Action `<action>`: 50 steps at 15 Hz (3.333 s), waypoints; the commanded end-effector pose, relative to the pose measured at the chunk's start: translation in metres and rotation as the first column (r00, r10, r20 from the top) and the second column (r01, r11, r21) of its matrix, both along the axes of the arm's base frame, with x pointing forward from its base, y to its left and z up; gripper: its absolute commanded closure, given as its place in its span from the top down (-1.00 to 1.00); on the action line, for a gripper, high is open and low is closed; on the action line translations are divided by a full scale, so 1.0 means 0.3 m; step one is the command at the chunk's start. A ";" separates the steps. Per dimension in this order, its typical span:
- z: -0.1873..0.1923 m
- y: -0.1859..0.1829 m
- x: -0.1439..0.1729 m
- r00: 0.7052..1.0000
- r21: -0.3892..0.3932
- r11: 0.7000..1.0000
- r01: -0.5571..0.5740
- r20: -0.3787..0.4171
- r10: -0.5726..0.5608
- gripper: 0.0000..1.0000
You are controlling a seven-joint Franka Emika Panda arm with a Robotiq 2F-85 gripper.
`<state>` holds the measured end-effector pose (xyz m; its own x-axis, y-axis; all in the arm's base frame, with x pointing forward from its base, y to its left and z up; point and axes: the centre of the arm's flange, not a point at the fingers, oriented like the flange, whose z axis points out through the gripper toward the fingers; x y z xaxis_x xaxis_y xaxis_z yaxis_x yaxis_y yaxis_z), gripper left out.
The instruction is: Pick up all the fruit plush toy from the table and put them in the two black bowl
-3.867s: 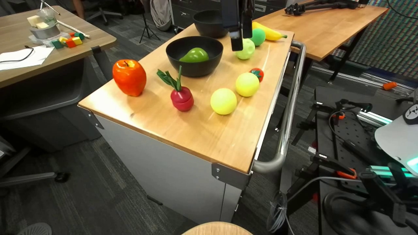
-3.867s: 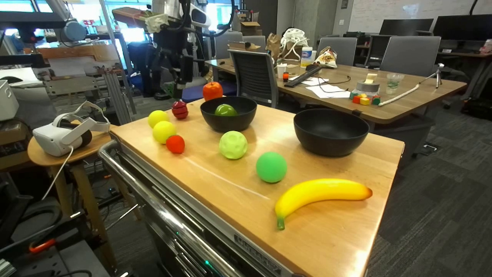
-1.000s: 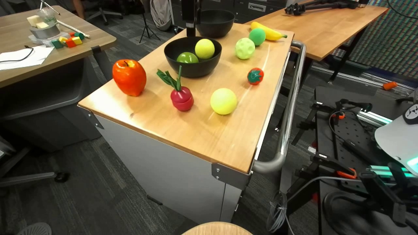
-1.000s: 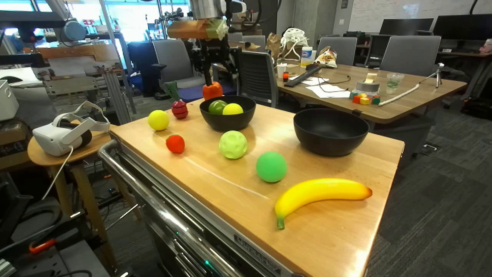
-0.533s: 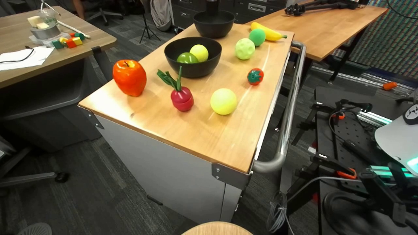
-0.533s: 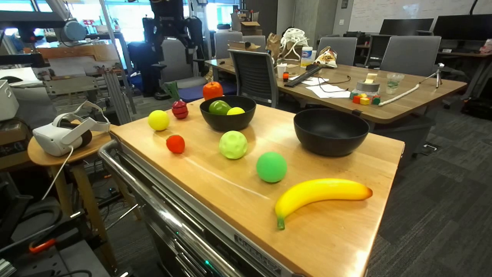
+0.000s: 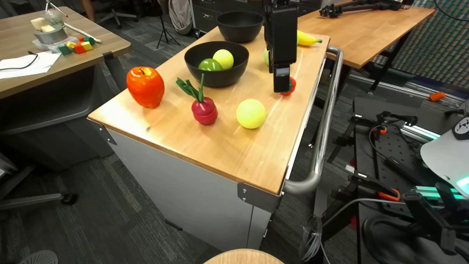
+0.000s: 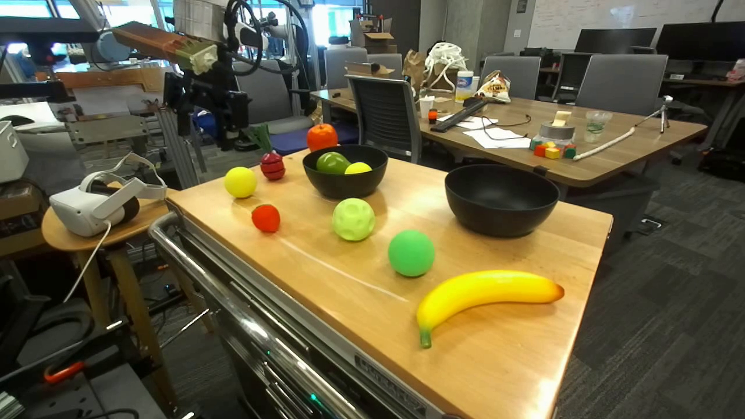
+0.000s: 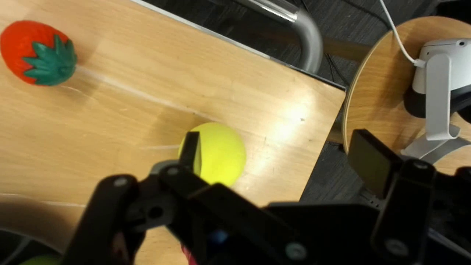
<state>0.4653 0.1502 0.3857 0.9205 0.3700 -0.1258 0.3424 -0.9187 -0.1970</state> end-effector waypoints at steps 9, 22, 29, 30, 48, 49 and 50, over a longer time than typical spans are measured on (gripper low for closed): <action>-0.168 -0.050 0.126 0.999 0.010 0.999 0.039 0.035 -0.039 1.00; -0.148 -0.152 0.112 0.997 0.031 0.999 0.038 0.072 -0.040 -0.40; 0.332 -0.514 0.110 0.936 -0.246 0.958 0.151 0.346 -0.058 -0.55; 0.396 -0.591 0.132 0.921 -0.283 0.941 0.184 0.383 -0.065 -0.55; 0.075 -1.209 0.683 0.851 -0.381 0.772 0.508 0.358 -0.384 -0.55; 0.070 -1.205 0.692 0.852 -0.377 0.775 0.508 0.354 -0.386 0.45; 0.076 -1.198 0.697 0.853 -0.368 0.780 0.507 0.348 -0.390 0.49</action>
